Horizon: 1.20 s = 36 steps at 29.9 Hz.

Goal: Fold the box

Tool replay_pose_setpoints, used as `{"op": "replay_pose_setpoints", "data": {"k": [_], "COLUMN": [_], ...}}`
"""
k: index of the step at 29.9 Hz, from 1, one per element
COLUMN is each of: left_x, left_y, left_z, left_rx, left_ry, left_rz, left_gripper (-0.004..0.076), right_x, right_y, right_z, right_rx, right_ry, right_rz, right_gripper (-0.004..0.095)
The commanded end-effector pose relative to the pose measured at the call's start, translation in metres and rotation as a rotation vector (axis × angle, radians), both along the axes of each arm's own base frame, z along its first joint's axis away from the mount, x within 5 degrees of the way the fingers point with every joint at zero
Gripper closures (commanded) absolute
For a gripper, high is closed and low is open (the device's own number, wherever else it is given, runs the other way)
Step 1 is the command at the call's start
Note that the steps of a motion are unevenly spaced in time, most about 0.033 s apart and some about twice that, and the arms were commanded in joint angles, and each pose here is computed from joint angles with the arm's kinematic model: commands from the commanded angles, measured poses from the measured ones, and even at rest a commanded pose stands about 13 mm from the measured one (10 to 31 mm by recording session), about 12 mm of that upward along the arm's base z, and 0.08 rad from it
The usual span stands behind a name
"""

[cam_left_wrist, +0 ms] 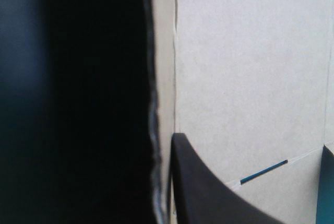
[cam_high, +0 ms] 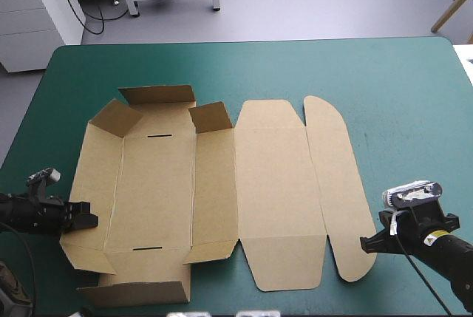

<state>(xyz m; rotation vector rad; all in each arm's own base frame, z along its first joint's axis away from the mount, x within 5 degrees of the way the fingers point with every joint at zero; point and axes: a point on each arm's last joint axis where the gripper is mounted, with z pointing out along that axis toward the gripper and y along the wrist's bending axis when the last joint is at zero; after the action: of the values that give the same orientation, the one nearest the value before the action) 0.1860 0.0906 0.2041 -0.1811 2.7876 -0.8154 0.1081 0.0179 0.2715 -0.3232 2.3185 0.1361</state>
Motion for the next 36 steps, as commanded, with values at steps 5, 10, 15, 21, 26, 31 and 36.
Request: {"op": "replay_pose_setpoints", "data": {"k": [5, 10, 15, 21, 26, 31, 36], "left_x": [-0.002, -0.002, 0.01, 0.043, 0.076, 0.098, 0.116], "left_y": [-0.008, -0.009, -0.016, -0.033, -0.059, -0.1, -0.145], "left_z": [0.013, 0.013, 0.022, 0.06, 0.108, 0.148, 0.168], "left_rx": [-0.082, -0.077, -0.047, 0.155, 0.327, 0.553, 0.741], "left_ry": [-0.006, -0.006, -0.018, -0.046, -0.206, -0.351, -0.497], "left_rz": [-0.036, -0.046, -0.096, -0.247, -0.327, -0.483, -0.665], "left_gripper": [0.0731, 0.0734, 0.0734, 0.0734, 0.0734, 0.0734, 0.0734], "right_x": [0.005, 0.005, 0.005, 0.005, 0.005, 0.005, 0.005], "right_y": [0.0, 0.0, 0.0, 0.0, 0.0, 0.0, 0.0], "right_z": [0.012, 0.012, 0.012, 0.012, 0.012, 0.012, 0.012], "right_rx": [0.012, 0.012, 0.012, 0.012, 0.012, 0.012, 0.012], "right_ry": [-0.079, -0.079, -0.079, -0.079, -0.079, -0.079, -0.079], "right_rz": [-0.014, -0.014, -0.014, -0.014, -0.014, -0.014, -0.014], "right_gripper": [0.0927, 0.0927, 0.0927, 0.0927, 0.0927, 0.0928, 0.0927]}}
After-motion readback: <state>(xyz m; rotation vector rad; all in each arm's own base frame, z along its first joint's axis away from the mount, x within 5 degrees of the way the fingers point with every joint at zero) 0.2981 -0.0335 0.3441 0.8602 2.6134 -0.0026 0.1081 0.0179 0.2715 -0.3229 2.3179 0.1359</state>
